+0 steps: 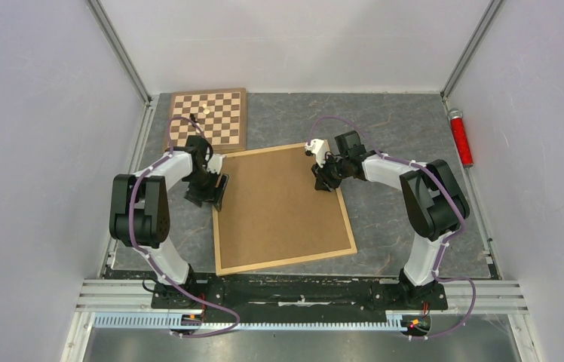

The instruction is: Put the photo into the frame

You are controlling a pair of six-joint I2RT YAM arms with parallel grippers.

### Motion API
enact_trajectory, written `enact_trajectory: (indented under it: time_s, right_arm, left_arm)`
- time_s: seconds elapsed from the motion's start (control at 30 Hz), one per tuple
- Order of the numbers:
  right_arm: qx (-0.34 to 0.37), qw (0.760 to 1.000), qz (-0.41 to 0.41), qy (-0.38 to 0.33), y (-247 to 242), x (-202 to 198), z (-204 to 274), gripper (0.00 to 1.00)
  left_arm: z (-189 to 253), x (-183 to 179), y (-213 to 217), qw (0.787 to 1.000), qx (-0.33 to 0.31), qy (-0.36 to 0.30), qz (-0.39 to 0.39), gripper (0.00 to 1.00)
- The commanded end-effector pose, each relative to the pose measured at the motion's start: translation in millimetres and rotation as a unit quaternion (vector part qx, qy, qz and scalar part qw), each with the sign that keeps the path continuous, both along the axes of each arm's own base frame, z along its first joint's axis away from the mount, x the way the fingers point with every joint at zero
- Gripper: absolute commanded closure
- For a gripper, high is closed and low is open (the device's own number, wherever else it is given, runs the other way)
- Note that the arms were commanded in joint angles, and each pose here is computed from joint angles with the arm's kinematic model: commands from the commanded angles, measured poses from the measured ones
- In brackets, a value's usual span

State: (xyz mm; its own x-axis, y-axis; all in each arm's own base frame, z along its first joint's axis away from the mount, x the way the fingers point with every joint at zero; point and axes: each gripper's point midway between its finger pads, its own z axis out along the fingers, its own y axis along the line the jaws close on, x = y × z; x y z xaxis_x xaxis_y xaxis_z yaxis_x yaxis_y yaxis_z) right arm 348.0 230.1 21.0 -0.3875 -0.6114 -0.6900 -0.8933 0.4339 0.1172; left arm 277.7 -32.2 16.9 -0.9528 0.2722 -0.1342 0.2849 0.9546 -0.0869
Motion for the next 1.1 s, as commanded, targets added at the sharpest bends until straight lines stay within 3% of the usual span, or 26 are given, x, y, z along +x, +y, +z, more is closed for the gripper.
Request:
enact_trajectory:
  time_s: [0.0,0.27,0.67,1.07]
  right_arm:
    - [-0.078,0.985,-0.009,0.151,-30,-70,-58,0.71]
    - [-0.078,0.985,-0.009,0.152,-30,-70,-58,0.71]
    - [-0.078,0.985,-0.009,0.153,-30,-71,-59,0.71]
    - [-0.078,0.985,-0.007,0.153,-31,-71,-59,0.72]
  left_arm:
    - [-8,-4,2,1.000,0.007,0.013,-0.013,0.25]
    - [6,5,-25,0.998,-0.066,-0.002,-0.019,0.25]
    - [22,9,2,1.000,-0.005,-0.027,-0.012,0.24]
    - [31,9,11,0.999,-0.018,-0.028,0.008,0.25]
